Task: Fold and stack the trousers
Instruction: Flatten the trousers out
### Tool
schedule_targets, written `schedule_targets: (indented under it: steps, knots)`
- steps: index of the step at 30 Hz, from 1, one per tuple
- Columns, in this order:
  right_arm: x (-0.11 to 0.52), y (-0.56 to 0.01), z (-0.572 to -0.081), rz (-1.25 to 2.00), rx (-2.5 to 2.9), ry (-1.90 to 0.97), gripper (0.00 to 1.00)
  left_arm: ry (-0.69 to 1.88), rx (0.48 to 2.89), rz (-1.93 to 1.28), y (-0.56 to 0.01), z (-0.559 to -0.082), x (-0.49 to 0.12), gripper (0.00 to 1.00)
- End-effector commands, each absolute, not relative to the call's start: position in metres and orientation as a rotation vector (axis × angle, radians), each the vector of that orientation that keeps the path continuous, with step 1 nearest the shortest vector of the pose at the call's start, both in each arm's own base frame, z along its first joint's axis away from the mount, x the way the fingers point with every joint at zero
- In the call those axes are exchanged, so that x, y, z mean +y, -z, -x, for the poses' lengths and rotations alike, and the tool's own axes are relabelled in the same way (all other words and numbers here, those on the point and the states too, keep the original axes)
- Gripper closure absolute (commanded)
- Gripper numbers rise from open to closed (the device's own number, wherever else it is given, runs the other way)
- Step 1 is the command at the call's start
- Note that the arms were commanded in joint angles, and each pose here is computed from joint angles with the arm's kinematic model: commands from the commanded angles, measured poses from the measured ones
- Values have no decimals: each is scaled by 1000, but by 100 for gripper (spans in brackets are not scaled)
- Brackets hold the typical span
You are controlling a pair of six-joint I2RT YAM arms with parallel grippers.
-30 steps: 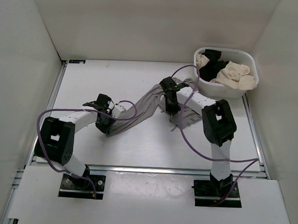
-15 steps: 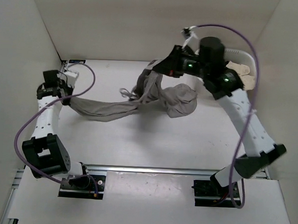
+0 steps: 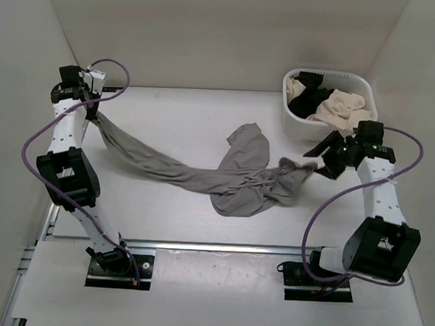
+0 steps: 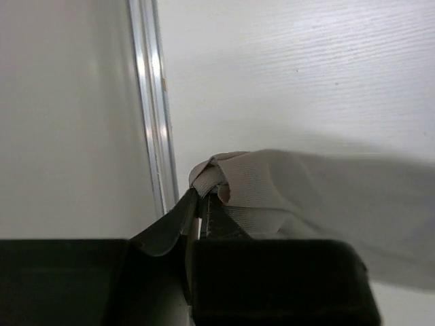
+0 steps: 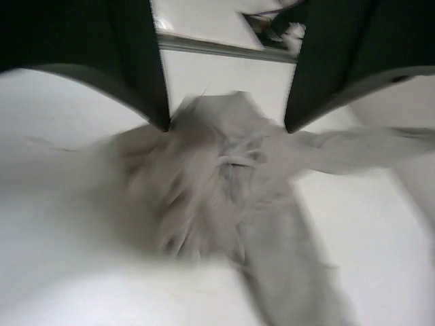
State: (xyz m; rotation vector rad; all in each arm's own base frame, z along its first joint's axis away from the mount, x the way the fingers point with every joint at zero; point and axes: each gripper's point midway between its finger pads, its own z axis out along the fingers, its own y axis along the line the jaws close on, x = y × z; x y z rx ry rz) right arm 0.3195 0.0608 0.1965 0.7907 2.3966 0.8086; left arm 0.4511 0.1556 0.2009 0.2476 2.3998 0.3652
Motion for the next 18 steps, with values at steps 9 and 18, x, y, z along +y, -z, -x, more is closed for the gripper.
schedule_targets:
  steps: [9,18]
  knots:
    - [33,-135,-267,-577,2666,-458,16,-285,2488,-312,-181,-443,115,86]
    - [15,-71,-199,-875,2869,-159,16,-251,2526,-298,-167,-430,110,86]
